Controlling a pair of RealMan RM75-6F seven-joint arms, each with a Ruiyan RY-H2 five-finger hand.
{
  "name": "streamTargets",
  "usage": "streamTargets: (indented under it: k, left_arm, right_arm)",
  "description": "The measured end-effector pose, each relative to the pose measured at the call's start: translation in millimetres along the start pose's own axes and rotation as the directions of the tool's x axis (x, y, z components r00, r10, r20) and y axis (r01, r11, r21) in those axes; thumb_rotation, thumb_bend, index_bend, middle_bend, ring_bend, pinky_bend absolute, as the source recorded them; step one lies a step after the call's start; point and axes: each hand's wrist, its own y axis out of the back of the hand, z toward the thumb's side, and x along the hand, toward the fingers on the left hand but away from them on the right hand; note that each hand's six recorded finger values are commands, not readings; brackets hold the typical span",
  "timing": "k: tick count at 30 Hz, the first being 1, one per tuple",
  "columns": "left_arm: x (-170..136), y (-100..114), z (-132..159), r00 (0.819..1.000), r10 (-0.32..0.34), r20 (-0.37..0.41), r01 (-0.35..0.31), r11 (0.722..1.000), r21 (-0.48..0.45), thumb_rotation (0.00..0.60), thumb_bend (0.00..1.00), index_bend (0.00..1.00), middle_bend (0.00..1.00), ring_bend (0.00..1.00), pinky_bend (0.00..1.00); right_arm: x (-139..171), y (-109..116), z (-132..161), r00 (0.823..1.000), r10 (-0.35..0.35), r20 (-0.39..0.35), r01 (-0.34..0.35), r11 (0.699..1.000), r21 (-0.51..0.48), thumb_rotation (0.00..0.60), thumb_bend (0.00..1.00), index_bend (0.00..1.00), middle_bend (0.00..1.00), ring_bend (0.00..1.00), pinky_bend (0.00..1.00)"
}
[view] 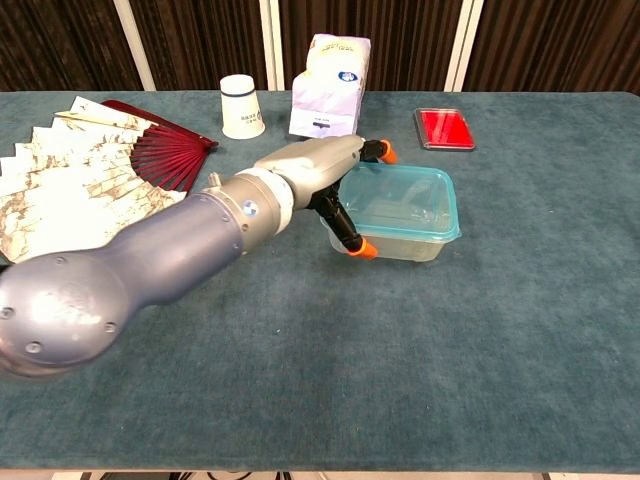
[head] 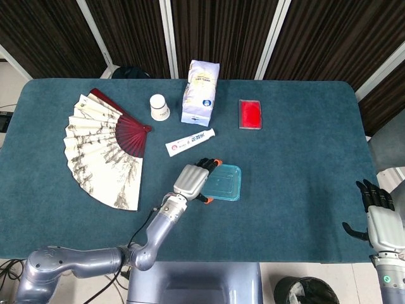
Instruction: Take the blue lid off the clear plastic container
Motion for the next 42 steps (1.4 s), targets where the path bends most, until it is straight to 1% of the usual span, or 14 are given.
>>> streamTargets:
  k: [4,10,14,16,19,23,27,32,36,42]
  left_arm:
    - [-7.7,3.8,-6.2,0.995,-0.03,0.091,0.026,0.998,0.053,0.6,0.12,0.25,0.29,0.27,0.4]
    - [-18.9,6.2,-13.3,0.983,-0.065,0.173,0.055,0.997,0.06,0.6,0.12,0.25,0.29,0.27,0.4]
    - [-24.4,6.7,-19.2,0.975,-0.087,0.205,0.076,0.995,0.057,0.6,0.12,0.25,0.29,0.27,0.4]
    - [-25.2,6.8,-21.1,0.972,-0.095,0.215,0.087,0.995,0.047,0.6,0.12,0.25,0.29,0.27,0.4]
    - [-24.7,6.1,-21.4,0.967,-0.106,0.231,0.101,0.994,0.032,0.6,0.12,0.25,0.29,0.27,0.4]
    - [-23.1,3.7,-15.3,0.957,-0.126,0.26,0.117,0.992,0.047,0.6,0.12,0.25,0.29,0.27,0.4]
    - [-22.7,0.3,-8.8,0.951,-0.144,0.275,0.135,0.989,0.053,0.6,0.12,0.25,0.29,0.27,0.4]
    - [-20.4,-5.1,-3.1,0.945,-0.168,0.281,0.152,0.985,0.076,0.6,0.12,0.25,0.28,0.27,0.4]
    - [-16.9,-8.3,-2.3,0.947,-0.178,0.267,0.163,0.984,0.075,0.6,0.12,0.25,0.28,0.27,0.4]
    - [-12.5,-14.5,1.2,0.955,-0.177,0.238,0.173,0.984,0.035,0.6,0.13,0.25,0.28,0.27,0.4]
  right_arm:
    - [-0.4,0.1,1.6,1.0,0.0,-0.006,0.0,1.0,0.004,0.6,0.29,0.0,0.0,0.0,0.0]
    - [-1.3,0.3,8.0,0.999,-0.008,-0.031,0.008,1.0,0.008,0.6,0.29,0.0,0.0,0.0,0.0]
    - [-1.5,-0.9,19.3,0.997,-0.012,-0.075,0.013,1.0,0.011,0.6,0.29,0.0,0.0,0.0,0.0]
    - [0.1,-4.4,29.4,0.994,-0.007,-0.108,0.008,1.0,0.008,0.6,0.29,0.0,0.0,0.0,0.0]
    - [3.1,-13.8,44.8,0.989,0.008,-0.145,-0.008,1.0,0.0,0.6,0.29,0.0,0.0,0.0,0.0]
    - [5.9,-27.7,64.2,0.983,0.034,-0.18,-0.039,0.999,-0.023,0.6,0.29,0.0,0.0,0.0,0.0]
    - [9.1,-44.5,83.7,0.974,0.069,-0.215,-0.078,0.996,-0.032,0.6,0.29,0.0,0.0,0.0,0.0]
    - [11.5,-60.4,101.0,0.966,0.101,-0.237,-0.116,0.992,-0.052,0.6,0.29,0.0,0.0,0.0,0.0]
    - [12.3,-70.5,113.1,0.963,0.113,-0.246,-0.136,0.988,-0.078,0.6,0.29,0.0,0.0,0.0,0.0]
    - [13.6,-86.5,132.8,0.96,0.132,-0.246,-0.167,0.978,-0.128,0.6,0.29,0.0,0.0,0.0,0.0]
